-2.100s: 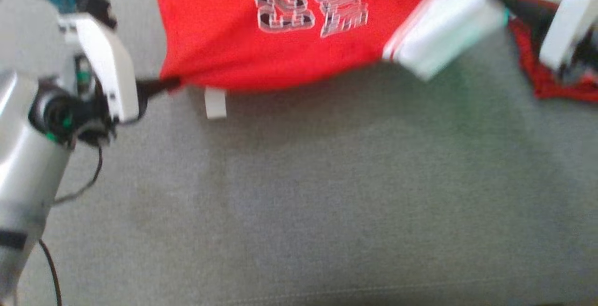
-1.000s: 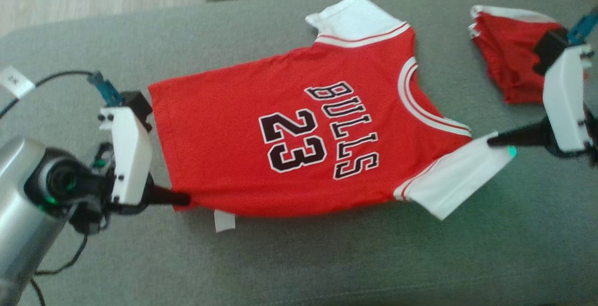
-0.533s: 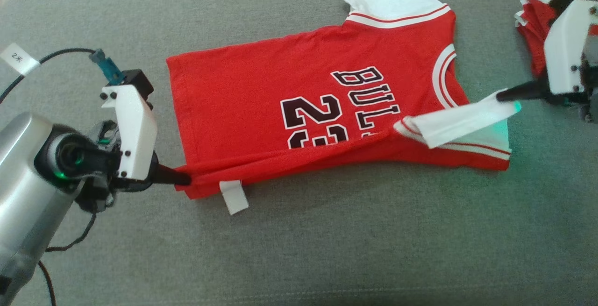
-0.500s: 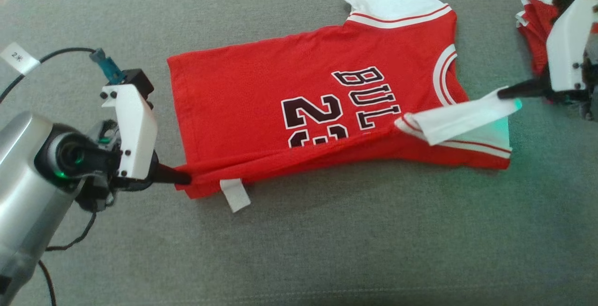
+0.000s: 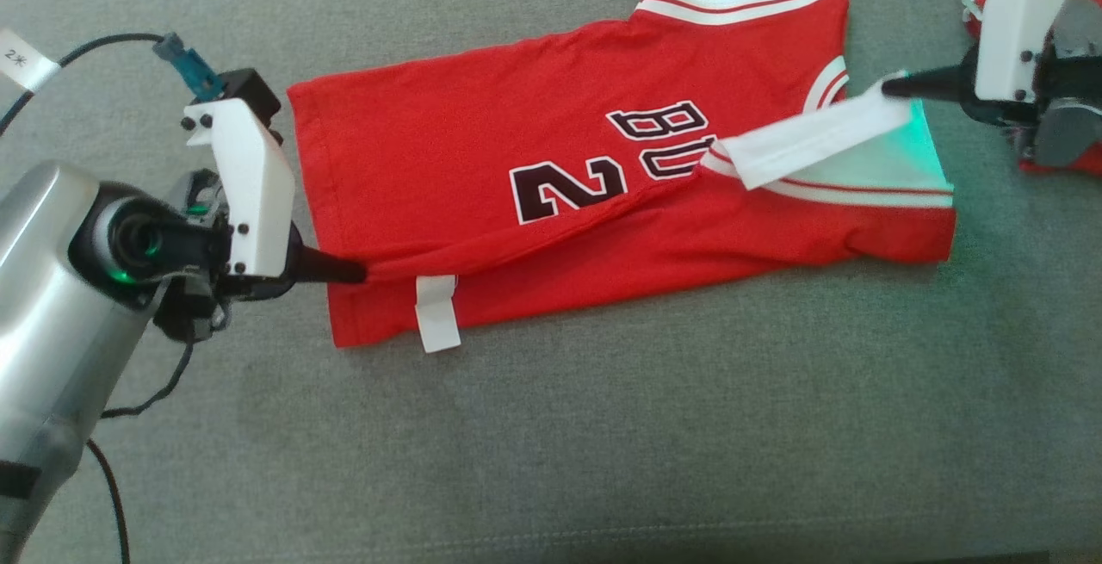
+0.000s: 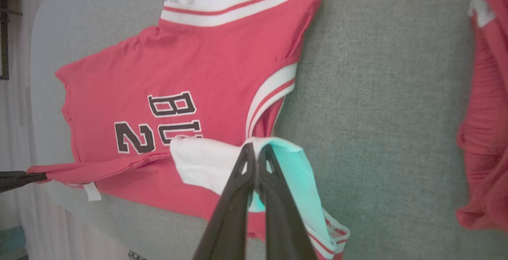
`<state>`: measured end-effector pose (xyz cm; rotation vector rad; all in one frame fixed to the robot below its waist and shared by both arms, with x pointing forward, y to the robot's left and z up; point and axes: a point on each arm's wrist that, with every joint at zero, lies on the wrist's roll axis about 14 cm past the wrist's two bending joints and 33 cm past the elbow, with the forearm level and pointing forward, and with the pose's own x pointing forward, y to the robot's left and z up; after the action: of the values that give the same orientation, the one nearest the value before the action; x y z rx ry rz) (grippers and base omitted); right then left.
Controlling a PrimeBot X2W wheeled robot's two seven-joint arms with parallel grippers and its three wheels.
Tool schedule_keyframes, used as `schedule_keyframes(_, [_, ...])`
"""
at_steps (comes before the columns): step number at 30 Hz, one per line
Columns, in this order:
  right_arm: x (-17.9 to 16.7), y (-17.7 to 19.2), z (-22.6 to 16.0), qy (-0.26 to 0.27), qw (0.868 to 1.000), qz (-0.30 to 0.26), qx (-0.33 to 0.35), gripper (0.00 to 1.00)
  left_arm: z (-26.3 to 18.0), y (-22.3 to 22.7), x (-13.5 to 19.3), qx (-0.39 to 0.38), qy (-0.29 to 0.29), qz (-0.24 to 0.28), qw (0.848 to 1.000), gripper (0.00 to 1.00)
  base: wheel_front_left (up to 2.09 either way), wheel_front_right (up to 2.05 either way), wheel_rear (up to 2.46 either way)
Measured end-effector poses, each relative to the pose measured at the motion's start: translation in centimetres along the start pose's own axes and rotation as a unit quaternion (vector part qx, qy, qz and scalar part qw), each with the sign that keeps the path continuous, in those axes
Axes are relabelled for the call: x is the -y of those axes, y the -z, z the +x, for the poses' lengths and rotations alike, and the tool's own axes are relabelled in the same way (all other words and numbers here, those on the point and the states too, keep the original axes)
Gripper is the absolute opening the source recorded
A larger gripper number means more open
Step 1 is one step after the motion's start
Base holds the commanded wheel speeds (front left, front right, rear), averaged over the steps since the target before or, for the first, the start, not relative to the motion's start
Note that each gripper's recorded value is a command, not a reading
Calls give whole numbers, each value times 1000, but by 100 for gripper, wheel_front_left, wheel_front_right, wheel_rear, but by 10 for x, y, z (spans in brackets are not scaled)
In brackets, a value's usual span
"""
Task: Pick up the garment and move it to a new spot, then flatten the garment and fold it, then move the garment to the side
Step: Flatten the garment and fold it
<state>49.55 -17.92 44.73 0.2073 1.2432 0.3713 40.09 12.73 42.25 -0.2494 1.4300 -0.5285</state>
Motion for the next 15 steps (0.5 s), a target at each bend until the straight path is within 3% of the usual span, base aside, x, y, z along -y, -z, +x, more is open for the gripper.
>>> schedule_keyframes(1, [0, -3, 1, 2, 1000, 0, 11, 83, 1, -1, -1, 2, -2, -1, 1000, 76, 0, 0, 0])
schedule_keyframes(2, [1, -4, 2, 4, 1000, 0, 16, 100, 2, -1, -2, 2, -3, -2, 1000, 100, 0, 0, 0])
schedule_keyframes(6, [-4, -20, -5, 12, 997, -16, 76, 100, -1, -5, -4, 20, -13, 0, 1000, 100, 0, 0, 0])
schedule_keyframes(9, [-20, -42, -21, -1, 987, -36, 154, 100, -9, -11, 0, 51, -12, 14, 999, 100, 0, 0, 0])
schedule_keyframes(12, [-44, -62, -43, -26, 967, -61, 248, 100, -21, -20, 1, 103, -27, 48, 993, 100, 0, 0, 0])
schedule_keyframes(15, [-56, -73, -66, -38, 932, -74, 353, 100, -38, -30, -2, 175, -48, 80, 980, 100, 0, 0, 0])
